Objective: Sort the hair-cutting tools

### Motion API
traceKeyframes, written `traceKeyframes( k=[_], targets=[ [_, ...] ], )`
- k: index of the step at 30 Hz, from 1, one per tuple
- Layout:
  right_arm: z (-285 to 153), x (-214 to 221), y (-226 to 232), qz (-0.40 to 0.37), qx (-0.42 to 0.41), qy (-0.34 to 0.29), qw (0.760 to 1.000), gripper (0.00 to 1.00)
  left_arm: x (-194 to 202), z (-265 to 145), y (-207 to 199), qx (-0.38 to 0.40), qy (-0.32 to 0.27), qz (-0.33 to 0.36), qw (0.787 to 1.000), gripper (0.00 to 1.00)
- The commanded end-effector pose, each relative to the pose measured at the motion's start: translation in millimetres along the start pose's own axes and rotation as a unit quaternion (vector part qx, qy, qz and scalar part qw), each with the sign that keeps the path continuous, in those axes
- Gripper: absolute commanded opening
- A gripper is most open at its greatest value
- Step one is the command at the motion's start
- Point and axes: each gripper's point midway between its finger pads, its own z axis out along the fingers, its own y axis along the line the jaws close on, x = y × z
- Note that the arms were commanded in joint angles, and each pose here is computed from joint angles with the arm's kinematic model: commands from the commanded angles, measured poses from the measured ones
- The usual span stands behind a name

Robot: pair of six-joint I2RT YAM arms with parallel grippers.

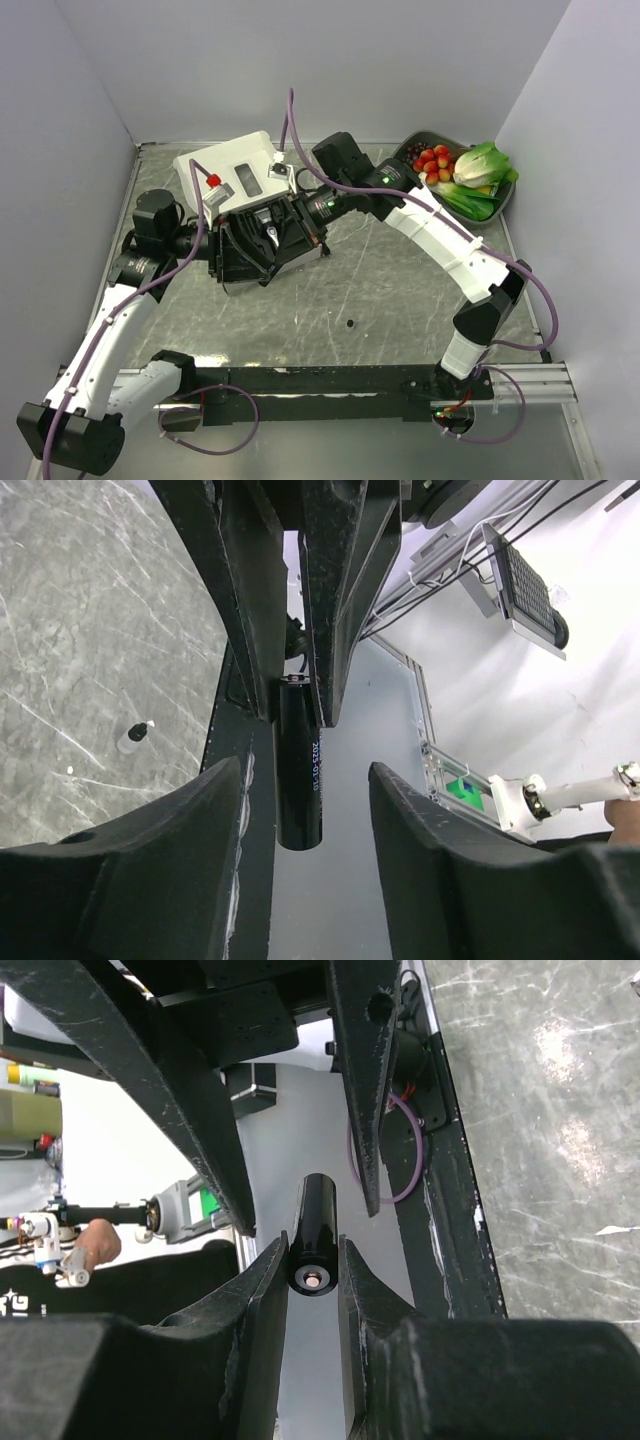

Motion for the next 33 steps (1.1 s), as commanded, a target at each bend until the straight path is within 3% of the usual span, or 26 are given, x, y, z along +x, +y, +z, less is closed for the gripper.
traceKeyframes(
  k=[1, 6, 13, 19, 20, 23, 24, 25, 28, 32, 33],
  targets=[
    [-2, -3, 15, -0.021, -0.020, -0.001, 1.000, 0.16, -3, 1, -13, 0.021, 0.011, 0.039, 0.999, 0.56],
    [-1, -4, 16, -0.021, -0.022, 0.000, 1.000, 0.16, 0, 3, -15, 0.029, 0.017, 0.040, 0.999, 0.44],
    [3, -4, 18, -0.022, -0.026, 0.004, 0.999, 0.16, 0, 4, -16, 0.031, 0.021, 0.043, 0.998, 0.39],
    [3, -3, 17, -0.021, -0.026, 0.005, 0.999, 0.17, 0, 5, -15, 0.025, 0.019, 0.045, 0.999, 0.19],
    [3, -3, 17, -0.021, -0.026, 0.005, 0.999, 0.20, -1, 6, -15, 0.024, 0.019, 0.045, 0.999, 0.10],
    [4, -2, 17, -0.021, -0.026, 0.004, 0.999, 0.29, -3, 6, -13, 0.014, 0.017, 0.047, 0.999, 0.01],
    [2, -1, 16, -0.021, -0.026, 0.003, 0.999, 0.34, -4, 6, -12, 0.007, 0.016, 0.049, 0.999, 0.01],
    [3, -1, 16, -0.020, -0.025, 0.003, 0.999, 0.48, -5, 7, -11, 0.005, 0.016, 0.049, 0.999, 0.01],
    [-2, -5, 13, -0.025, -0.005, -0.010, 1.000, 0.65, -8, 8, -3, -0.014, 0.011, 0.043, 0.999, 0.01],
    [-32, -17, 3, -0.025, 0.059, -0.079, 0.995, 0.73, -16, 9, 16, -0.061, 0.001, 0.029, 0.998, 0.01],
    [-40, -20, -19, -0.010, 0.095, -0.102, 0.990, 0.75, -20, 9, 22, -0.077, -0.005, 0.026, 0.997, 0.01]
  ],
)
